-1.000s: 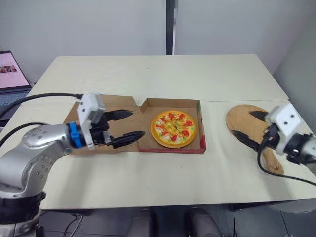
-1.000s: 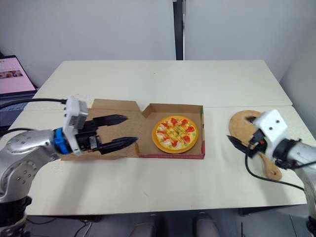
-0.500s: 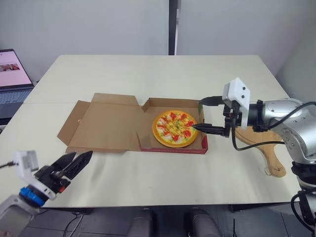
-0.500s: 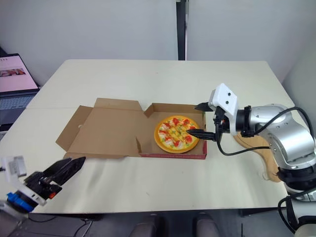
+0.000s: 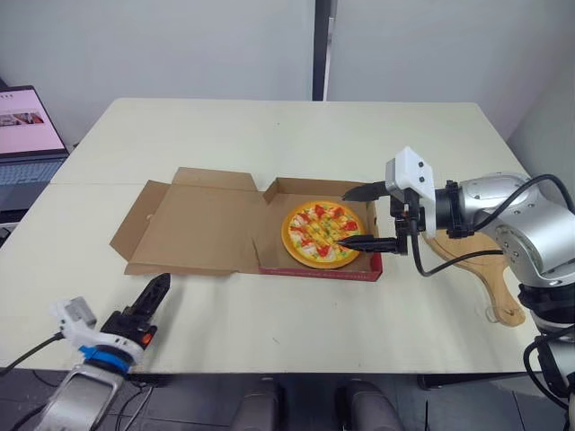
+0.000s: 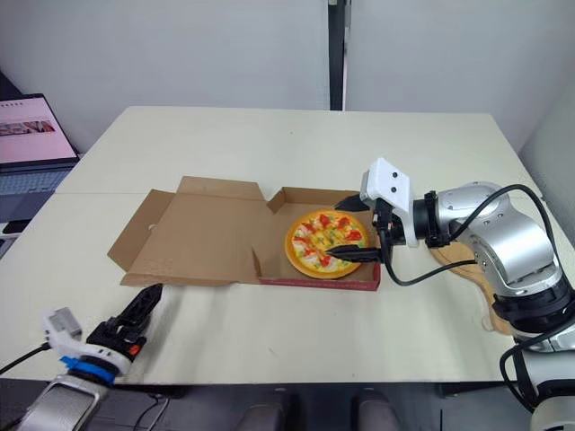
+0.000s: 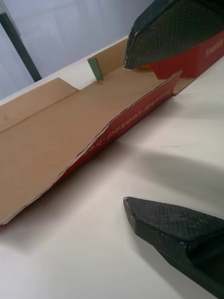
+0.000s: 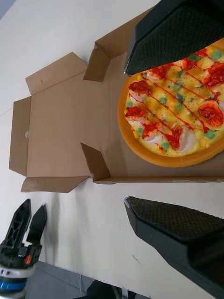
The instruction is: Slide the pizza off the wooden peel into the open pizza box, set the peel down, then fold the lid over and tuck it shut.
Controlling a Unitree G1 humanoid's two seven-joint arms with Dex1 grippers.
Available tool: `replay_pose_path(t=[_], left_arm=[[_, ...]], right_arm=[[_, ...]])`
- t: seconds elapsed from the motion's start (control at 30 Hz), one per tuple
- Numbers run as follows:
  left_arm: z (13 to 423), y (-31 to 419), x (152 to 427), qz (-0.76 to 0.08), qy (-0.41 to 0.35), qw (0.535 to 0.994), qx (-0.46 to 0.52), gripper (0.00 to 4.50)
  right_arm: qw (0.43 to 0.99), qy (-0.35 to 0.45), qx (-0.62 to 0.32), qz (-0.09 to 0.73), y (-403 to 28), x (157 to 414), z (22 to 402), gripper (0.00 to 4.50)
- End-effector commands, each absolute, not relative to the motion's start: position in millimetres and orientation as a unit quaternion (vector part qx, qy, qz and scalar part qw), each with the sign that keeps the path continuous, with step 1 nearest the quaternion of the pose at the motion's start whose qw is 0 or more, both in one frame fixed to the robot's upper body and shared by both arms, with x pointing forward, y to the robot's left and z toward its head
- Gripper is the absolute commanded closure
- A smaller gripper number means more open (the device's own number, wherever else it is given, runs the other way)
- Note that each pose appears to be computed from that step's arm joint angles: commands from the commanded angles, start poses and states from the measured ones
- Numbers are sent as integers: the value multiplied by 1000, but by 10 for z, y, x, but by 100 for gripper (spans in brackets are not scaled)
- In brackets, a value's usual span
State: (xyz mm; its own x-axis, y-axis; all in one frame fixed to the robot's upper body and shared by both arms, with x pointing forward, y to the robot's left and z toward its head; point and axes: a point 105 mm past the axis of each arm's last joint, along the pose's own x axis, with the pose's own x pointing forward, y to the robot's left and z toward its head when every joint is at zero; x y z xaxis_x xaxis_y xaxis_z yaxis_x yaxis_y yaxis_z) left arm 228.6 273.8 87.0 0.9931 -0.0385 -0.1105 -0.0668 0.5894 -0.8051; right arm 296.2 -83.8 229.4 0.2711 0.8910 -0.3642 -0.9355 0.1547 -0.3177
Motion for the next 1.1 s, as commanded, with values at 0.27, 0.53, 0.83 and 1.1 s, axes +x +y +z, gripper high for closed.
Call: replay_pose_path(t=[0.27, 0.53, 0.83, 1.1], left_arm=[[977, 2798, 2522, 41, -12, 863, -503, 0], [1010, 2915, 2591, 60, -34, 856, -512, 0], [974, 2858, 2633, 55, -21, 855, -516, 148], [1035, 2874, 2588, 55, -27, 861, -505, 390]], right_arm=[[750, 30, -267, 605, -830, 2914, 2374, 6], [746, 34, -270, 607, -829, 2892, 2354, 6], [745, 37, -270, 608, -838, 2866, 2343, 0], [748, 37, -271, 605, -847, 2873, 2343, 0]])
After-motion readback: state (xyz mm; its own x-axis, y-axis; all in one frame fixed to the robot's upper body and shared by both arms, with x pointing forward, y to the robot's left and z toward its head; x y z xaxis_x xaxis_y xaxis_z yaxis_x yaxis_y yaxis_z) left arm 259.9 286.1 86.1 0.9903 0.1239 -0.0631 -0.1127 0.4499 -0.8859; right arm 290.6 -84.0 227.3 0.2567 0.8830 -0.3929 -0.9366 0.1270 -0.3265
